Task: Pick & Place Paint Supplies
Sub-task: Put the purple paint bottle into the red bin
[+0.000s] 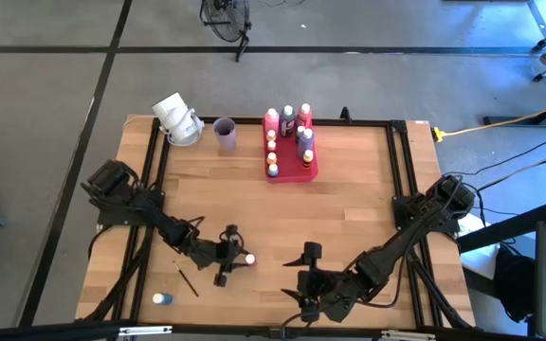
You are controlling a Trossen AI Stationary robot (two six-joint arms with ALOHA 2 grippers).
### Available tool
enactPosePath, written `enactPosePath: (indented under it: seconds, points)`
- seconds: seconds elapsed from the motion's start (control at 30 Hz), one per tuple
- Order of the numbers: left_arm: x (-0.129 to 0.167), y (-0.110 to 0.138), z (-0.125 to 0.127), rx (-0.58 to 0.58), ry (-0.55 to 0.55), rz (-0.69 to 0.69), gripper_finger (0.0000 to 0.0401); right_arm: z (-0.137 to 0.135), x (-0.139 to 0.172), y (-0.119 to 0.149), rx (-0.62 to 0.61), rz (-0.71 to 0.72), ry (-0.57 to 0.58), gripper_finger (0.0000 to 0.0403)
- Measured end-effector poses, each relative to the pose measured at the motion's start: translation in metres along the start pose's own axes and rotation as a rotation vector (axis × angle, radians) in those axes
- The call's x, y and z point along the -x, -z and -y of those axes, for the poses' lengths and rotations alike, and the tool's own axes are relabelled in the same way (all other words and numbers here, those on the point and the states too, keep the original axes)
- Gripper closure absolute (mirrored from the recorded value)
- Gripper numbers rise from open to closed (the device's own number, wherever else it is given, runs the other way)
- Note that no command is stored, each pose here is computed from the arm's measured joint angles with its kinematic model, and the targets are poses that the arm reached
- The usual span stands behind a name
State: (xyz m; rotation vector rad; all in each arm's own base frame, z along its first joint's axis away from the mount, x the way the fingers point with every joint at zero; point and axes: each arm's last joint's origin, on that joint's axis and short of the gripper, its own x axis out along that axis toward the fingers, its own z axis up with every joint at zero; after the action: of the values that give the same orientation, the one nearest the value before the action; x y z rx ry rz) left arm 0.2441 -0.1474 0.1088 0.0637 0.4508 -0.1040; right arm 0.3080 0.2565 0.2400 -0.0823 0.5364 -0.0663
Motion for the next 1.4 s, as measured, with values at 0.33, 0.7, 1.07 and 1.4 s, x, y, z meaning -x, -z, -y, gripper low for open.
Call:
enactPosePath:
  seconds: [0.33, 0.7, 1.07, 1.4]
  points:
    - [-0.005, -0.043, 0.007, -0.119, -0.12, -0.143, 0.0272, 0.008, -0.007, -0.003, -0.027, 0.002, 0.028, 0.0105]
    - [-0.008, -0.097, 0.017, -0.202, -0.2, -0.193, 0.0272, 0.011, -0.012, -0.013, -0.092, 0.055, -0.013, 0.0105]
    - [-0.009, -0.105, 0.016, -0.158, -0.23, -0.15, 0.0272, 0.013, -0.013, -0.013, -0.047, 0.049, -0.002, 0.0105]
    - [-0.009, -0.109, 0.017, -0.135, -0.22, -0.117, 0.0272, 0.022, -0.019, -0.016, -0.021, 0.06, 0.046, 0.0105]
